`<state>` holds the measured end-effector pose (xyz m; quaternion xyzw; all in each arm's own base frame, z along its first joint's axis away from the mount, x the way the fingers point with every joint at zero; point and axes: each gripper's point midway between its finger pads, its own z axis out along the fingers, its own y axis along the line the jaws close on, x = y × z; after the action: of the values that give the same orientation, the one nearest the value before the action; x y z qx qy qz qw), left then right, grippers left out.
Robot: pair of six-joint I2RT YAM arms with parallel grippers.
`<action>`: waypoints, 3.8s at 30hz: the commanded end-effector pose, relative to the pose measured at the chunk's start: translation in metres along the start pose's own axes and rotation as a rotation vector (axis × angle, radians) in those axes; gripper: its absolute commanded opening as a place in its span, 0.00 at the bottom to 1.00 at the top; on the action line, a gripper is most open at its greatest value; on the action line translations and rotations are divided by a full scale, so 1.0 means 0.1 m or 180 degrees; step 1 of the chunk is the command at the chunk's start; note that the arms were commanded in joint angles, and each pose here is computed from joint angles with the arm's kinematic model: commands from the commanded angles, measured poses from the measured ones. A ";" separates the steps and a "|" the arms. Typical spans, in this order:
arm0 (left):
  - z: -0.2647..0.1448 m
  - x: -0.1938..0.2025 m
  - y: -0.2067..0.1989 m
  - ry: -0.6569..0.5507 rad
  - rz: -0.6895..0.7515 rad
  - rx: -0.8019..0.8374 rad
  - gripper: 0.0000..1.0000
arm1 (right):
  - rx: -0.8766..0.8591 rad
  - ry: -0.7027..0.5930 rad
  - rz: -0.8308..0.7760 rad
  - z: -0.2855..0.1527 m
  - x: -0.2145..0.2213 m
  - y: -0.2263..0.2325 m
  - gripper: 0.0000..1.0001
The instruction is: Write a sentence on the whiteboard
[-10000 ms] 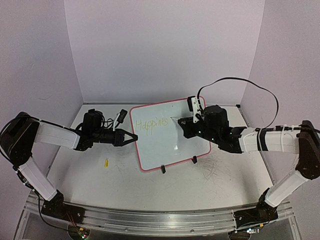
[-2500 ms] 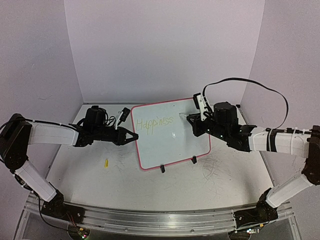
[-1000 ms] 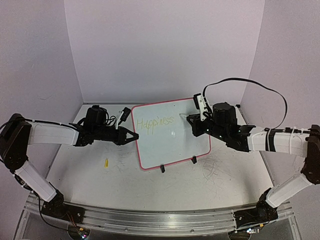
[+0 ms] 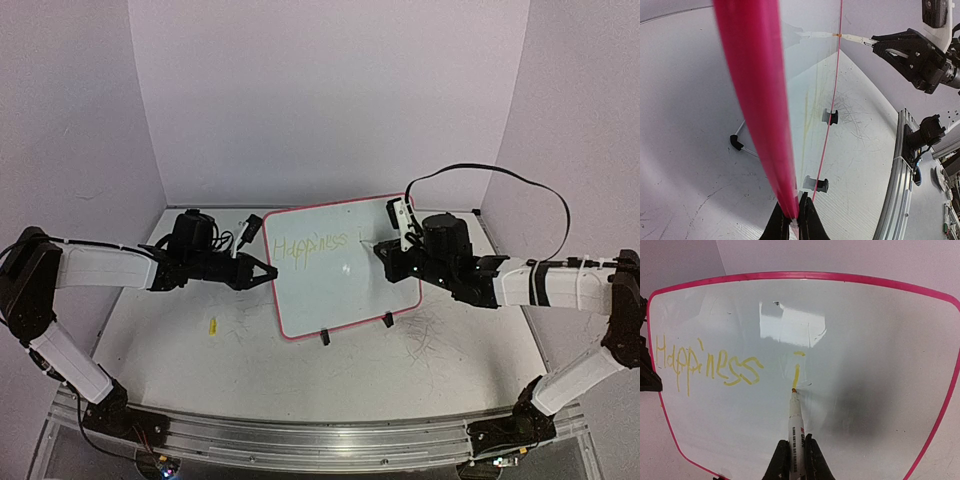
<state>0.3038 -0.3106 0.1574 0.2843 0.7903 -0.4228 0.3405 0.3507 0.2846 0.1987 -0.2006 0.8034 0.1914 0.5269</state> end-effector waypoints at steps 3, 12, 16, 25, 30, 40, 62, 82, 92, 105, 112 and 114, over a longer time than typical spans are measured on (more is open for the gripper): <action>-0.02 -0.15 0.11 -0.0096 0.0255 -0.0300 0.00 | -0.0048 -0.0471 0.0118 -0.29 -0.47 0.01 0.00; -0.03 -0.14 0.09 -0.0101 0.0269 -0.0312 0.00 | 0.0011 -0.0413 0.0039 -0.12 -0.43 -0.04 0.00; -0.03 -0.15 0.09 -0.0099 0.0274 -0.0309 0.00 | 0.0018 -0.0385 0.0025 -0.07 -0.41 -0.04 0.00; -0.01 -0.13 0.09 -0.0084 0.0270 -0.0299 0.00 | 0.0096 -0.0426 0.0025 -0.07 -0.43 -0.08 0.00; -0.01 -0.13 0.10 -0.0081 0.0268 -0.0303 0.00 | 0.0137 -0.0421 0.0009 -0.03 -0.44 -0.09 0.00; -0.01 -0.13 0.10 -0.0078 0.0270 -0.0296 0.00 | 0.0213 -0.0357 0.0015 0.03 -0.37 -0.13 0.00; 0.00 -0.12 0.09 -0.0067 0.0270 -0.0286 0.00 | 0.0106 -0.0128 0.0156 -0.11 -0.06 -0.12 0.00; 0.01 -0.10 0.07 -0.0051 0.0279 -0.0268 0.00 | 0.0272 -0.0407 0.0123 0.03 -0.37 -0.17 0.00; 0.01 -0.10 0.07 -0.0050 0.0283 -0.0270 0.00 | 0.0461 -0.0405 0.0204 -0.03 -0.37 -0.28 0.00; 0.01 -0.10 0.07 -0.0051 0.0288 -0.0270 0.00 | 0.0268 -0.0180 0.0212 -0.10 -0.11 -0.20 0.00; 0.01 -0.10 0.07 -0.0050 0.0286 -0.0274 0.00 | 0.0267 -0.0108 0.0244 -0.12 -0.01 -0.21 0.00; 0.02 -0.10 0.07 -0.0043 0.0283 -0.0274 0.00 | 0.0281 -0.0100 0.0244 -0.12 0.00 -0.22 0.00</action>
<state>0.3015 -0.3135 0.1574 0.2876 0.7899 -0.4203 0.3416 0.3562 0.2652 0.1991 -0.1513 0.8078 0.1765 0.5416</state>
